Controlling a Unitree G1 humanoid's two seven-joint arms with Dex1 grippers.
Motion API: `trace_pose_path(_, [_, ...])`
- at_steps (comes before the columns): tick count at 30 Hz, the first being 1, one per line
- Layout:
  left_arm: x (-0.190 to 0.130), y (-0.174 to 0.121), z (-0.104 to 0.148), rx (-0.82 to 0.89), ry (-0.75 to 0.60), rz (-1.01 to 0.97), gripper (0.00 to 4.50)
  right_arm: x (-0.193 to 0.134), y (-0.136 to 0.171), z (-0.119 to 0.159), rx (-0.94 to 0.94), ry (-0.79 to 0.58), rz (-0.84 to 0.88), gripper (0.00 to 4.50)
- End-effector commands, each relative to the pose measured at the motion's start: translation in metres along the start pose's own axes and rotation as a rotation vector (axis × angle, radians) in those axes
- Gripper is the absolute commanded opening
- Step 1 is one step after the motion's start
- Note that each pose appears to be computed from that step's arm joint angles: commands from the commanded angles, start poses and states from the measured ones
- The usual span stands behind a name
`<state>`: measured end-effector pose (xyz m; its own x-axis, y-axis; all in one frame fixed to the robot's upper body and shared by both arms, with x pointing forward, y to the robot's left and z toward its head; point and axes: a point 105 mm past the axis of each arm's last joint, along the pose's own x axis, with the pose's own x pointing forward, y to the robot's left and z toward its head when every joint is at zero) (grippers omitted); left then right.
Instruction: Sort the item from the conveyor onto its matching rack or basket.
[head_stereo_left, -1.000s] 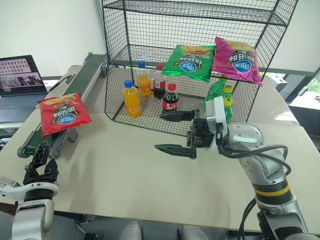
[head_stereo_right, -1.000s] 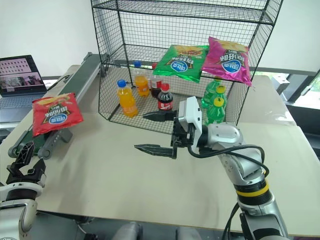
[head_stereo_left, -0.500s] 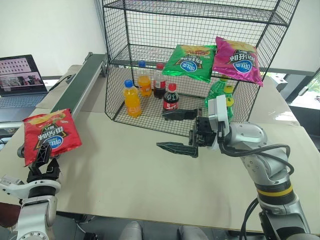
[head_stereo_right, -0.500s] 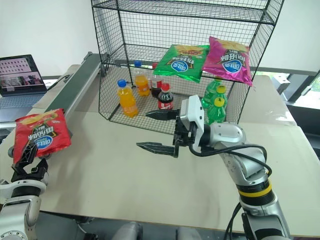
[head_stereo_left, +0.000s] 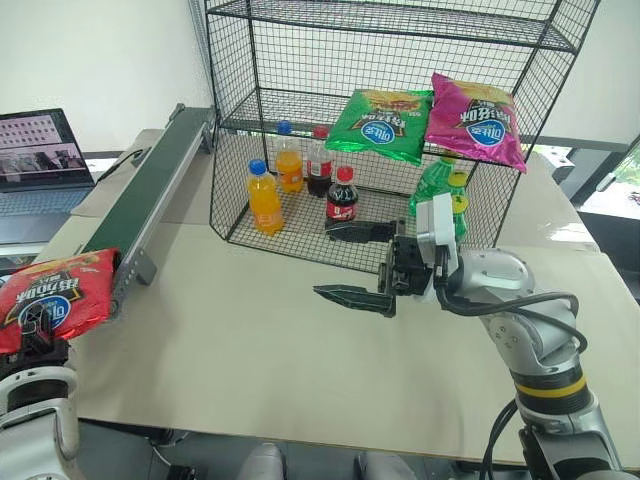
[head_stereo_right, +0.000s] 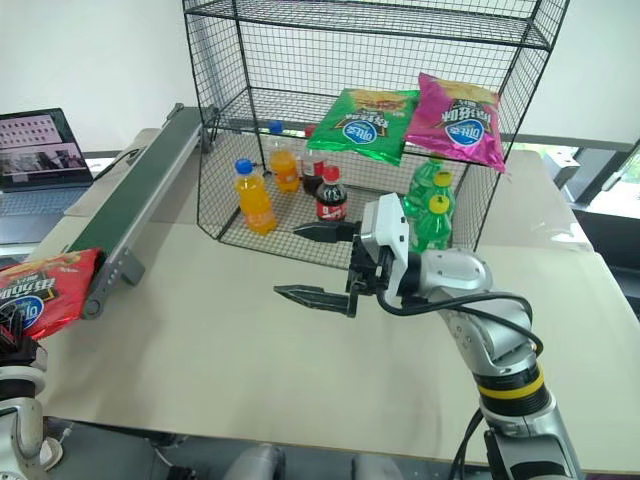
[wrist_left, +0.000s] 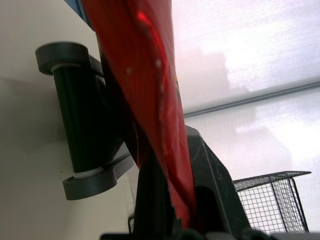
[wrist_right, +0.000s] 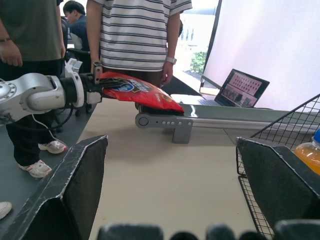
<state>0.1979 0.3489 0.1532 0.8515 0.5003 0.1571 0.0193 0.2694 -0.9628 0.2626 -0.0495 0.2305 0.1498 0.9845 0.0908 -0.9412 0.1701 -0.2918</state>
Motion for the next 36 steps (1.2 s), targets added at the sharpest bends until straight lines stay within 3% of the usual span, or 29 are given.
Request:
trace_pose_path(1, [0.002, -0.037, -0.001, 0.092, 0.048, -0.117, 0.04, -0.003, 0.0, 0.013, -0.044, -0.038, -0.033, 4.5])
trace_pose_path(7, [0.003, -0.116, -0.044, 0.152, 0.331, -0.397, 0.04, -0.009, -0.017, 0.023, -0.101, -0.087, -0.25, 4.5])
trace_pose_path(11, [0.004, -0.166, -0.084, 0.108, 0.504, -0.587, 0.04, -0.013, -0.031, 0.042, -0.191, -0.17, -0.446, 4.5])
trace_pose_path(18, [0.024, -0.226, -0.148, -0.06, 0.72, -0.784, 0.04, -0.025, -0.041, 0.067, -0.322, -0.232, -0.699, 4.5])
trace_pose_path(30, [0.081, -0.272, -0.231, -0.253, 0.827, -0.966, 0.04, -0.04, -0.032, 0.072, -0.373, -0.221, -0.902, 4.5])
trace_pose_path(33, [0.093, -0.273, -0.243, -0.29, 0.809, -0.966, 0.04, -0.042, -0.029, 0.072, -0.376, -0.21, -0.918, 4.5])
trace_pose_path(36, [0.11, -0.253, -0.258, -0.301, 0.786, -0.877, 0.04, -0.043, -0.028, 0.072, -0.376, -0.199, -0.93, 4.5])
